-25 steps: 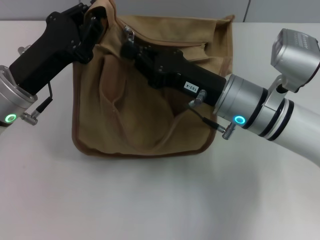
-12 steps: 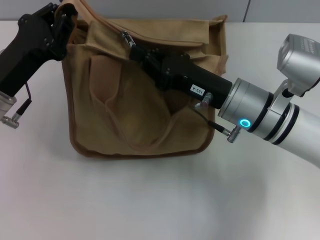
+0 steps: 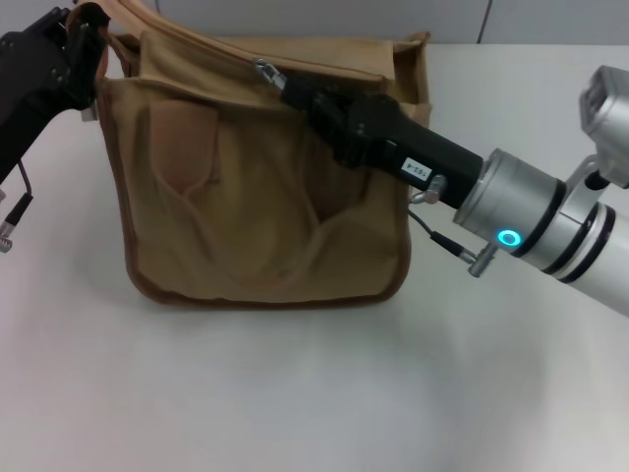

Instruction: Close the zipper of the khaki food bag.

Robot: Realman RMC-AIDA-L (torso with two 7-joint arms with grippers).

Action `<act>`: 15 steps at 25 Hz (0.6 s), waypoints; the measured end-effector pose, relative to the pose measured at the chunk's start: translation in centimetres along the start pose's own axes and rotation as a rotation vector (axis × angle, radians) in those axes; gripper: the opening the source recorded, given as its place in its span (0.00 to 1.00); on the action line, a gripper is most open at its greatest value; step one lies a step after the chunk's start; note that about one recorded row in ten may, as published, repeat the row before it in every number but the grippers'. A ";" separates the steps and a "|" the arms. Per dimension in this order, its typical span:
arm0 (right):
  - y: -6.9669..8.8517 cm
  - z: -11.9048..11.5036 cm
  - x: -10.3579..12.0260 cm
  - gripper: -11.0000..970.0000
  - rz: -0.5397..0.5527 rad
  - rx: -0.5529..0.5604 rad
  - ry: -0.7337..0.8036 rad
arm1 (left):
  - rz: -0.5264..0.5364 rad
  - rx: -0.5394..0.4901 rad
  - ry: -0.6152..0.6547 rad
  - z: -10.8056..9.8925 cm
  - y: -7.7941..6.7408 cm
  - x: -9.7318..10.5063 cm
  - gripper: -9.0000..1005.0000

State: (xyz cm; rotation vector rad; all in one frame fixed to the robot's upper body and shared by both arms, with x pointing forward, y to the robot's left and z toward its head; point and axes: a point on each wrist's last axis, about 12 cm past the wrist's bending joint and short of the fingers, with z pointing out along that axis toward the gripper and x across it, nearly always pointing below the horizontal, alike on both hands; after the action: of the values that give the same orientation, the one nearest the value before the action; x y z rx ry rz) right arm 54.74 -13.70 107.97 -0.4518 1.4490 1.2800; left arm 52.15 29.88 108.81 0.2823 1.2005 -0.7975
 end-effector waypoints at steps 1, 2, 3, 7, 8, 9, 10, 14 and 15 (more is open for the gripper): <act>-0.1 -0.3 0.0 0.01 0.003 0.006 -0.002 | 0.003 -0.008 -0.002 -0.1 0.1 0.0 0.05; -0.2 -0.5 0.0 0.01 0.007 0.011 -0.004 | 0.004 -0.014 -0.004 -0.1 0.1 0.0 0.05; -0.3 -0.8 0.0 0.01 0.010 0.016 -0.007 | 0.005 -0.023 -0.006 -0.2 0.2 -0.1 0.05; -0.8 -2.1 0.0 0.01 0.025 0.040 -0.022 | 0.007 -0.054 -0.014 -0.6 0.5 -0.2 0.05; -0.9 -2.4 -0.1 0.01 0.027 0.046 -0.030 | 0.008 -0.058 -0.015 -0.7 0.5 -0.2 0.05; -1.0 -2.8 -0.1 0.01 0.028 0.055 -0.037 | 0.009 -0.062 -0.015 -0.7 0.6 -0.2 0.05; -1.1 -3.2 -0.1 0.01 0.029 0.065 -0.043 | 0.009 -0.065 -0.015 -0.8 0.6 -0.2 0.05; -1.8 -4.8 -0.1 0.01 0.043 0.112 -0.050 | 0.009 -0.076 -0.009 -0.9 0.7 -0.1 0.05; -1.9 -5.2 -0.2 0.01 0.043 0.118 -0.055 | 0.009 -0.078 -0.007 -0.9 0.7 -0.1 0.05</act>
State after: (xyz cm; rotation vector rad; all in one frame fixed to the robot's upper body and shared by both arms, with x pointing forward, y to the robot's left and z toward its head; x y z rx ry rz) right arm 53.95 -18.88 106.32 -0.3058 1.4855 1.2244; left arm 51.98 30.93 108.42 0.2203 1.2204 -0.7416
